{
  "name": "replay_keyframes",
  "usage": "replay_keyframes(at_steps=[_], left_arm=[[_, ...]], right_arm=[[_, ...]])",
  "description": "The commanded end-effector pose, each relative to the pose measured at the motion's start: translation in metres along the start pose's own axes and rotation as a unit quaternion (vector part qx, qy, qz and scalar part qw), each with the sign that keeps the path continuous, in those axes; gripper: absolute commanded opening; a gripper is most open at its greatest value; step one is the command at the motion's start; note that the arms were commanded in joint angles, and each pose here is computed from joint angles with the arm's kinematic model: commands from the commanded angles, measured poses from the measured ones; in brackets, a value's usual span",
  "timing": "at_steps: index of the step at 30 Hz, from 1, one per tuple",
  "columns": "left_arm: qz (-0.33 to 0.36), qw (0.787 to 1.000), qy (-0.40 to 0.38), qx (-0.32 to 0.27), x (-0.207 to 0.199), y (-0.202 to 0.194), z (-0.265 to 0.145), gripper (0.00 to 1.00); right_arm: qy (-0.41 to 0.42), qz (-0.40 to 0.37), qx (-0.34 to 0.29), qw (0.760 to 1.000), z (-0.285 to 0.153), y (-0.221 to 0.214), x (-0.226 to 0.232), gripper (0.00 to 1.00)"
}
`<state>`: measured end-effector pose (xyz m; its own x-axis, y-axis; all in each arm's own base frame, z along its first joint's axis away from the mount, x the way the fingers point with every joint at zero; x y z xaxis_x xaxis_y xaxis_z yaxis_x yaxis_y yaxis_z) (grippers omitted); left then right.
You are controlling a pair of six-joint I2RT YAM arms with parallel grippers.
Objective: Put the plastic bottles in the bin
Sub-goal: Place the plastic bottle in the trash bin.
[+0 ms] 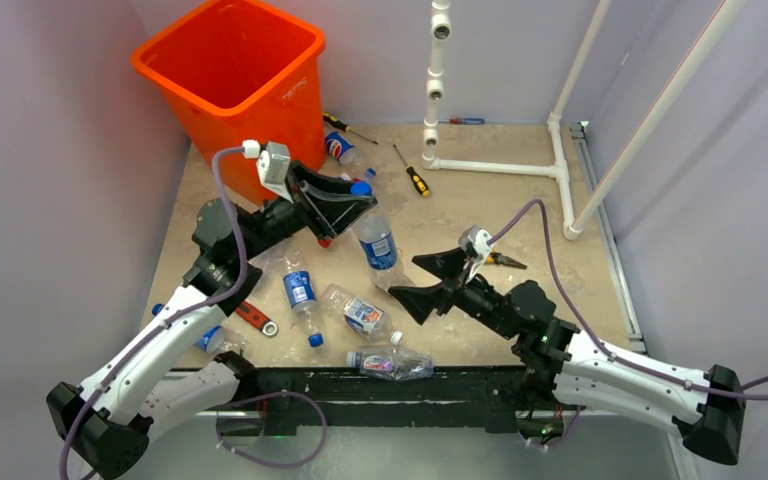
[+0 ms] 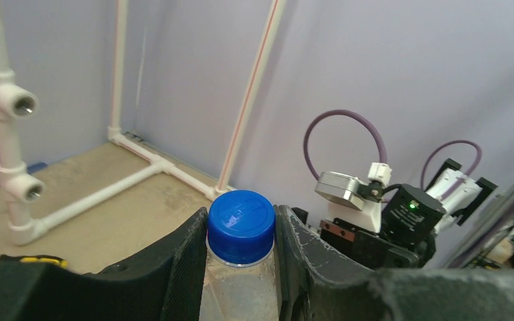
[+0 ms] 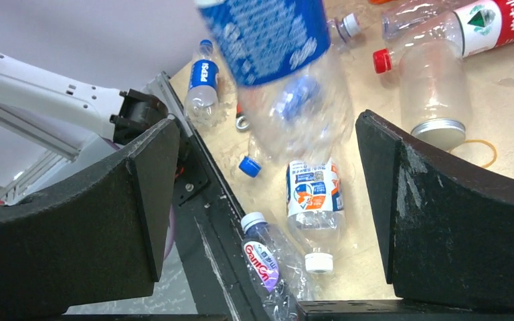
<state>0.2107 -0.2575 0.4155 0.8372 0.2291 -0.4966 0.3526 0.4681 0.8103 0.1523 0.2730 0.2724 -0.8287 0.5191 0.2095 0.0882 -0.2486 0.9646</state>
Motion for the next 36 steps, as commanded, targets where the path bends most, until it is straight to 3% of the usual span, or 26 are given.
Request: replay_keyframes(at_steps=[1,6,14,25,33,36], left_arm=[[0.082,0.996,0.033,-0.026,-0.006,0.034,-0.002,0.00],[0.107,0.993,0.047,-0.031,-0.007,0.047,-0.001,0.00],[0.077,0.996,-0.010,0.035,-0.021,0.032,0.017,0.00],[0.068,0.997,-0.022,0.041,-0.033,0.040,0.019,0.00],[0.045,0.997,-0.049,0.037,-0.041,0.038,0.021,0.00],[0.045,0.997,-0.048,0.034,-0.040,0.039,0.021,0.00]], right_arm=[[-0.013,0.003,-0.042,0.999,-0.005,0.035,0.000,0.99],[-0.004,-0.006,-0.068,0.998,-0.007,0.050,0.003,0.99],[-0.002,-0.085,-0.107,0.991,0.028,0.096,0.010,0.99],[0.017,-0.109,-0.060,0.992,0.067,0.078,0.016,0.93],[0.011,-0.106,-0.055,0.993,0.073,0.074,0.014,0.71],[0.011,-0.108,-0.056,0.992,0.075,0.074,0.014,0.67]])
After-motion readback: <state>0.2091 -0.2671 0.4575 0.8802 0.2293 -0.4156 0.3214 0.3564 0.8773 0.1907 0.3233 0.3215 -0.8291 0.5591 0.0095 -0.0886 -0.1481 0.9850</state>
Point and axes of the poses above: each gripper's point midway between its finger pads, its own z axis out along the fingers, its own x axis along the line the jaws close on, y = z × x, the point moved 1 cm from there along -z, back along the fingers, and after that the axes turned 11 degrees about -z, right-handed, at the moved point
